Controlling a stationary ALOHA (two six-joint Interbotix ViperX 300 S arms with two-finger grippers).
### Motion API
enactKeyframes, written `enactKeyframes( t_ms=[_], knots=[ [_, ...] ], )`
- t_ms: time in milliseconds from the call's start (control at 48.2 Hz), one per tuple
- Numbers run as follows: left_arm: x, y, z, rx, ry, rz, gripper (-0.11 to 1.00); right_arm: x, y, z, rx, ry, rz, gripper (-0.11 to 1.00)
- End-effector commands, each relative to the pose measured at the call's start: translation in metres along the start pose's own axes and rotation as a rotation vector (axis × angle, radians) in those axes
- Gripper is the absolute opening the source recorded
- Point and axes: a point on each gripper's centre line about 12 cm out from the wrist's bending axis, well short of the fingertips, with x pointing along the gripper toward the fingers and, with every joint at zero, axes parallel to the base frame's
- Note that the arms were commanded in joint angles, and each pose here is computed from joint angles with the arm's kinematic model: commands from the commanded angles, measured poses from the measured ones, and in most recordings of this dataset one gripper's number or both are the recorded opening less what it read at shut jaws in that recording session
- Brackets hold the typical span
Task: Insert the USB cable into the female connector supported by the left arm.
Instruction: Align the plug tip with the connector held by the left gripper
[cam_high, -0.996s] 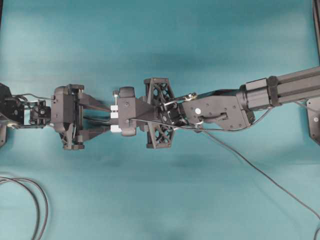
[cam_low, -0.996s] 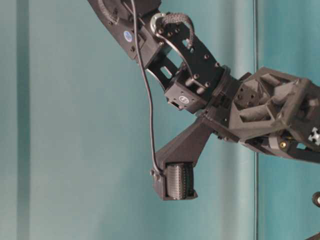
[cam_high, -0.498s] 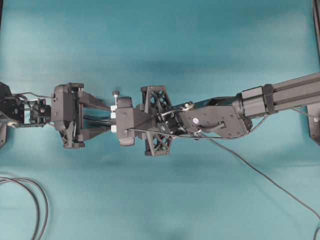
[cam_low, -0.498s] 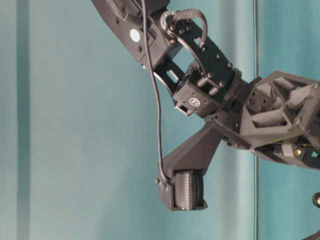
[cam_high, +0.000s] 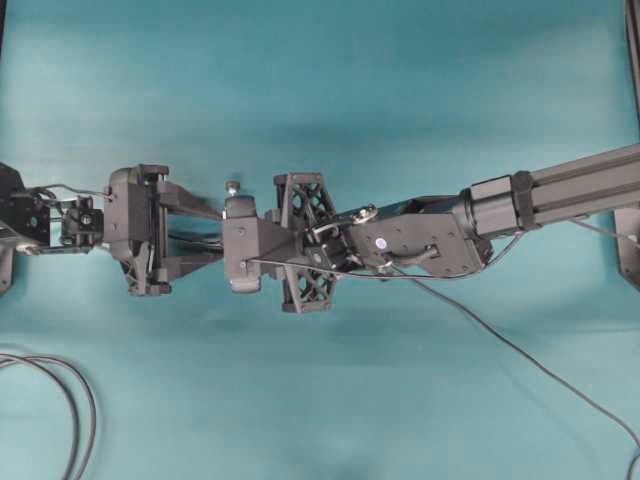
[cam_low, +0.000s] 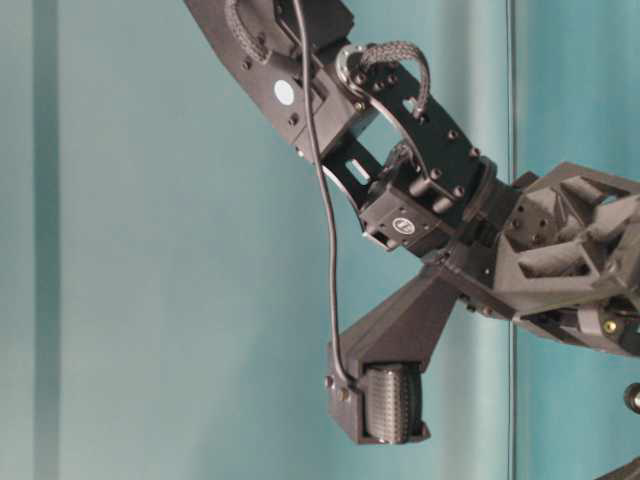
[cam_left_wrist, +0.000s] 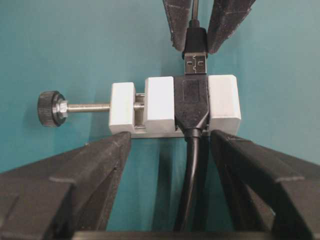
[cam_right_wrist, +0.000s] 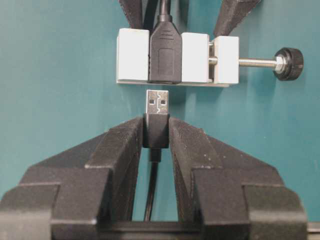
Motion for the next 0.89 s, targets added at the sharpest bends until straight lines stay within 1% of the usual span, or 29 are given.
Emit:
enactKeyframes(
  t_ms=[0, 540, 872],
  knots=[
    [0.0028, 0.0042, 0.0065, 0.003, -0.025, 0.015, 0.76, -0.0092, -0.0045, 0.0154, 0.008, -0.045, -0.006, 0.22],
    [0.0028, 0.0037, 0.0062, 0.003, -0.022, 0.014, 0.76, -0.0105, -0.0085, 0.0217, 0.003, -0.061, -0.012, 0.22],
    [0.0027, 0.0042, 0.007, 0.004, -0.029, 0.016, 0.76, -0.0094, -0.0071, 0.0218, -0.002, -0.065, -0.008, 0.22]
  ],
)
